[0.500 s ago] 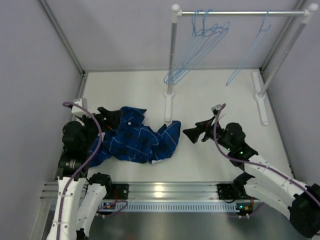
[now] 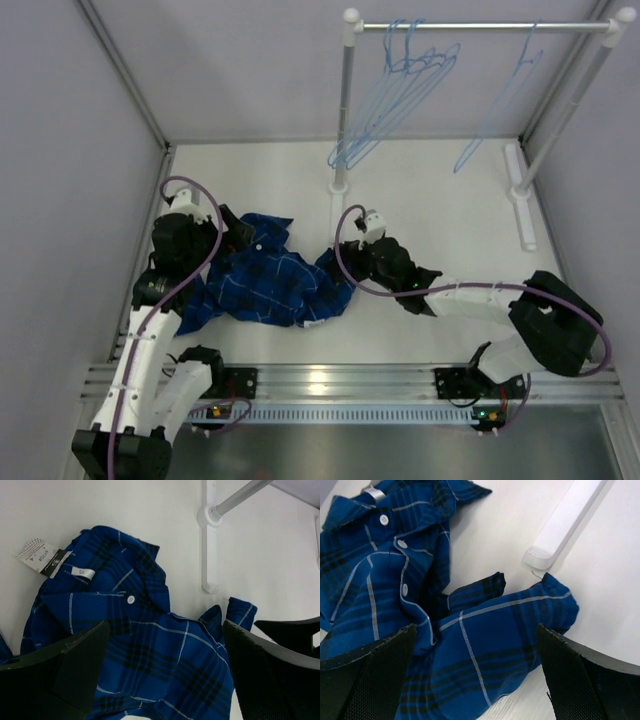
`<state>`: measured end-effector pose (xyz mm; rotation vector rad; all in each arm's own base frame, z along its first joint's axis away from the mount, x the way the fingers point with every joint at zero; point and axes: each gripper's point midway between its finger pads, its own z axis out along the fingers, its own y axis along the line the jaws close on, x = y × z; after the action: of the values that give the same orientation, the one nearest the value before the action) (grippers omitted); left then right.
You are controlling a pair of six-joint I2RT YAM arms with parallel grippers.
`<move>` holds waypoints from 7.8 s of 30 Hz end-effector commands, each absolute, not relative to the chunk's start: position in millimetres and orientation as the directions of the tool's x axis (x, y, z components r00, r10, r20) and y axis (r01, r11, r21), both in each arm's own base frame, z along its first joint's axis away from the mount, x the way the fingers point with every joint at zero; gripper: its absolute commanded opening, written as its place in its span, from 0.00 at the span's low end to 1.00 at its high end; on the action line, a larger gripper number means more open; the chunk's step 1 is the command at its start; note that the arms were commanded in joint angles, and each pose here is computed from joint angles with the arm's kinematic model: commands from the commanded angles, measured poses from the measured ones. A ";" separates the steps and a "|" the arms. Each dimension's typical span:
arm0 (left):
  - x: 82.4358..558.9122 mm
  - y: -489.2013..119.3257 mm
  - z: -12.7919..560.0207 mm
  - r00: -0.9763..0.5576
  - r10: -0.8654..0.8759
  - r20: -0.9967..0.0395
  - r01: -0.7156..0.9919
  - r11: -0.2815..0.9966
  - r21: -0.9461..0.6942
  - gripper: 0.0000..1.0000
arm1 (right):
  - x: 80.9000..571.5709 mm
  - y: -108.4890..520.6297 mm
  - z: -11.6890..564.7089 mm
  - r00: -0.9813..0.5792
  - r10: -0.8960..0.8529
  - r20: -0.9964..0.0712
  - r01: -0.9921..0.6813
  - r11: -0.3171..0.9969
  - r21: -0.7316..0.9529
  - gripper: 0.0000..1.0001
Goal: Place the shirt on the hanger
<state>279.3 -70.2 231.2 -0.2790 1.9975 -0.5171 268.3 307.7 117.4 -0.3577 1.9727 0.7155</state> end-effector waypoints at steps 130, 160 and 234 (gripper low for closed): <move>272.4 -306.2 202.7 -0.475 0.135 -0.870 0.749 0.581 -0.318 0.58 | 225.9 258.4 214.3 -0.223 0.244 -0.944 -0.570 0.753 0.329 0.00; 264.0 -244.9 81.0 -0.828 -0.001 -0.561 0.228 0.913 -0.338 0.54 | 216.2 241.5 213.3 -0.177 0.300 -0.937 -0.578 0.739 0.346 0.00; 310.5 -257.8 262.8 -0.494 -0.208 -0.844 0.395 0.811 -0.431 0.00 | 205.5 228.1 247.4 -0.144 0.333 -0.932 -0.600 0.720 0.350 0.00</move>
<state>290.0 -268.6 171.2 0.0638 2.2452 -0.7460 198.0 229.9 231.3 -0.3015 1.5451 0.8336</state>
